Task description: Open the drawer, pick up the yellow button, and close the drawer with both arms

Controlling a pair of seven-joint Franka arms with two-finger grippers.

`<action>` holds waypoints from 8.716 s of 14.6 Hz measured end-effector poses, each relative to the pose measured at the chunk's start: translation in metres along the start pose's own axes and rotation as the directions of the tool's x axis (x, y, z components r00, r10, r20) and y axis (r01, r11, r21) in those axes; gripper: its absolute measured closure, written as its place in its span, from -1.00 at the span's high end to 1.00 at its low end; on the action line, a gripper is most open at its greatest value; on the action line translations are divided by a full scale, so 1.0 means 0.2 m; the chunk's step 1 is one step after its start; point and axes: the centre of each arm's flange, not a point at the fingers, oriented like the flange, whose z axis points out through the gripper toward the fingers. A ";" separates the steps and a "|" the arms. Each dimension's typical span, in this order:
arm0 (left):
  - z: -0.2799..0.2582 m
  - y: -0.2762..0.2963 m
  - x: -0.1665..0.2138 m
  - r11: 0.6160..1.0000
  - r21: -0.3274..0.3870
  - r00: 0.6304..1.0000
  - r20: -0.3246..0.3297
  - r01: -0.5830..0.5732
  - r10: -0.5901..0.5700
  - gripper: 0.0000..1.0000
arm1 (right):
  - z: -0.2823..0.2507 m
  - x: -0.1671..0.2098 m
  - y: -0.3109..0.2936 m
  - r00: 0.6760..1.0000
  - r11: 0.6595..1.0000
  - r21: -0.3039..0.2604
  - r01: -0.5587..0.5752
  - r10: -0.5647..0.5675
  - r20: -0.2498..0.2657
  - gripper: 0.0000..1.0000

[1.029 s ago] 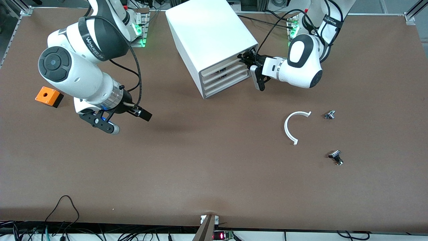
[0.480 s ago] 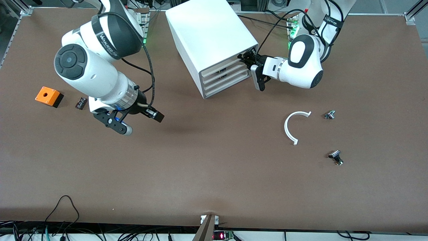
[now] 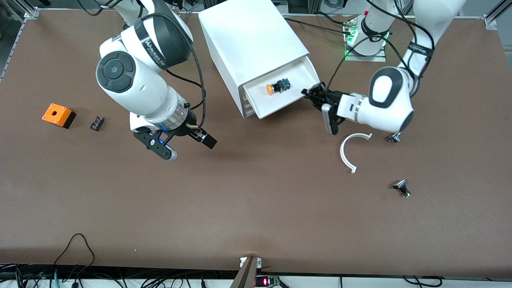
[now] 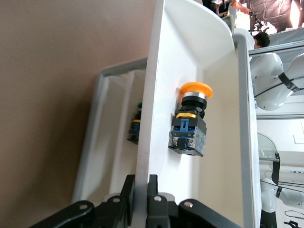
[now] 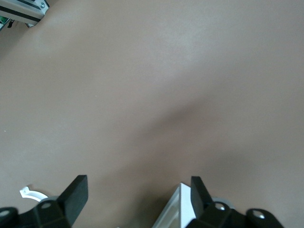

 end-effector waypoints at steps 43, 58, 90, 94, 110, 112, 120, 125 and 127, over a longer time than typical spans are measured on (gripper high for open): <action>-0.83 0.53 0.54 0.362 0.721 0.750 -0.327 0.591 -0.575 1.00 | 0.26 -0.87 -0.51 0.942 0.934 0.124 -0.334 0.336 0.003 -0.15; -0.06 0.36 0.70 0.148 0.515 0.484 -0.615 0.844 -0.622 1.00 | 0.00 0.63 0.54 0.894 0.878 -0.167 0.448 -0.437 0.098 -0.15; 0.88 0.84 0.47 0.071 0.577 0.454 -0.556 0.814 -0.696 1.00 | 1.05 1.37 2.01 0.759 0.750 -0.153 0.644 -0.652 0.002 0.74; 0.91 0.86 0.46 0.078 0.586 0.464 -0.545 0.806 -0.698 1.00 | 0.98 1.36 1.92 0.740 0.735 -0.147 0.661 -0.672 -0.029 0.96; 0.84 0.89 0.50 0.109 0.573 0.470 -0.532 0.812 -0.705 1.00 | 0.04 1.13 1.32 0.724 0.709 -0.181 0.681 -0.689 0.029 0.98; 0.61 0.85 0.55 0.119 0.560 0.468 -0.538 0.820 -0.701 1.00 | -0.19 1.06 1.21 0.743 0.728 -0.178 0.662 -0.668 0.036 0.98; -0.40 0.67 0.57 0.249 0.682 0.678 -0.479 0.688 -0.558 1.00 | -0.73 0.85 1.27 0.823 0.813 -0.140 0.565 -0.567 0.034 0.98; -0.80 0.68 0.53 0.344 0.748 0.796 -0.393 0.568 -0.460 1.00 | -0.99 0.61 1.27 0.831 0.825 -0.139 0.548 -0.555 -0.018 0.98; -0.89 0.75 0.52 0.350 0.775 0.825 -0.367 0.526 -0.429 1.00 | -1.03 0.55 1.28 0.827 0.821 -0.139 0.554 -0.562 -0.022 0.98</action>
